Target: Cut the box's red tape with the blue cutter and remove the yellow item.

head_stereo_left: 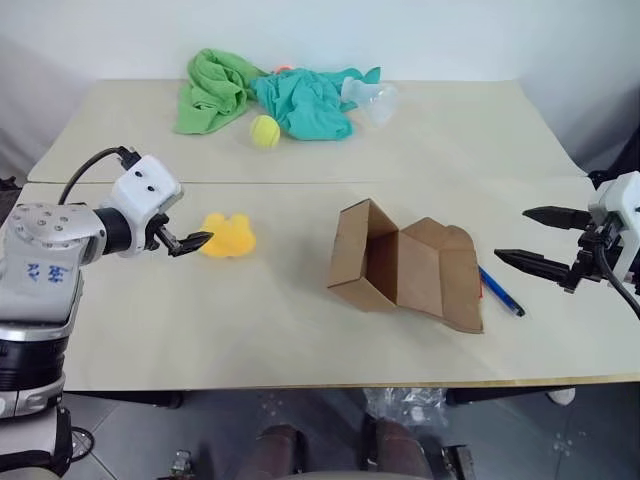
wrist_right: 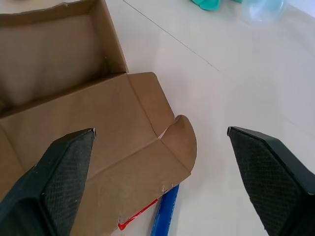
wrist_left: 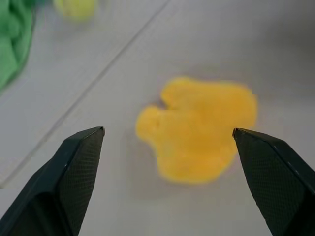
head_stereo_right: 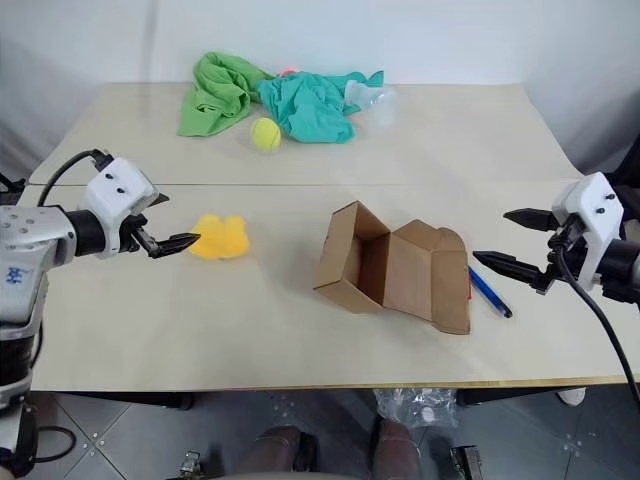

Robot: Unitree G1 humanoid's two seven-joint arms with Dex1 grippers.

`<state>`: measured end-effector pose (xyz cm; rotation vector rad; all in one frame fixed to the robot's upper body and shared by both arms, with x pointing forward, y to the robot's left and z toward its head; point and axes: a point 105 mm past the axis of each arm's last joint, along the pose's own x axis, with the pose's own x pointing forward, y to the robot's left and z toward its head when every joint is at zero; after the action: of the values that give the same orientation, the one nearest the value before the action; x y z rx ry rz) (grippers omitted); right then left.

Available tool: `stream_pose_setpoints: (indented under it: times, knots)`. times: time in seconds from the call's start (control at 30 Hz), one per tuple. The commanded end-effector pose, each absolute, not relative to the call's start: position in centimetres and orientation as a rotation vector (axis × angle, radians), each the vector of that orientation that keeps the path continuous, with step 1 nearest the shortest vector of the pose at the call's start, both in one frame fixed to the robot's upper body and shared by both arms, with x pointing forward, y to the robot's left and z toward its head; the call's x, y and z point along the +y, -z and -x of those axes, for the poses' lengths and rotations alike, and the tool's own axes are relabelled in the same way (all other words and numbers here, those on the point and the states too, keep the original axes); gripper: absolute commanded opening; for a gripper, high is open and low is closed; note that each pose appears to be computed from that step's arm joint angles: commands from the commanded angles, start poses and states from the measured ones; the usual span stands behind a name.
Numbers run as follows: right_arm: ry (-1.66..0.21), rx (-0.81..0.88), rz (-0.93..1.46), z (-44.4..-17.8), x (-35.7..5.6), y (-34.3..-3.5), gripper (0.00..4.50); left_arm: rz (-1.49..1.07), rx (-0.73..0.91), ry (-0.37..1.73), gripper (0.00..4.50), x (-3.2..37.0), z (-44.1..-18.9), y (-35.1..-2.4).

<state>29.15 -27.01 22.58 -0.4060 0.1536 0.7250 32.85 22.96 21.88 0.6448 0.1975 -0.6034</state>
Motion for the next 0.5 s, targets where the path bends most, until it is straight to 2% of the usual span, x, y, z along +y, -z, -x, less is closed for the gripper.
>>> stream_pose_setpoints:
  times: [0.03,0.17,0.23,0.33,0.5]
  knots:
    - [-0.693,0.061,0.455,-29.1,-27.8,-24.5,4.50,-0.722,0.084,0.676,4.43,22.7,-31.1,-22.4]
    - [-0.704,0.077,0.500,-28.4,-29.1,-23.4,4.50,-0.576,0.044,0.760,4.43,23.0,-29.5,-20.9]
    - [-0.699,0.102,0.495,-27.8,-30.1,-22.3,4.50,-0.456,0.039,0.874,4.43,22.2,-28.0,-19.8]
    - [-0.688,0.189,0.510,-26.6,-32.0,-20.0,4.50,-0.307,0.123,0.962,4.43,22.0,-26.3,-17.6]
    - [-0.665,0.278,0.505,-24.8,-34.0,-16.8,4.50,-0.244,0.227,0.972,4.43,22.8,-23.9,-14.2]
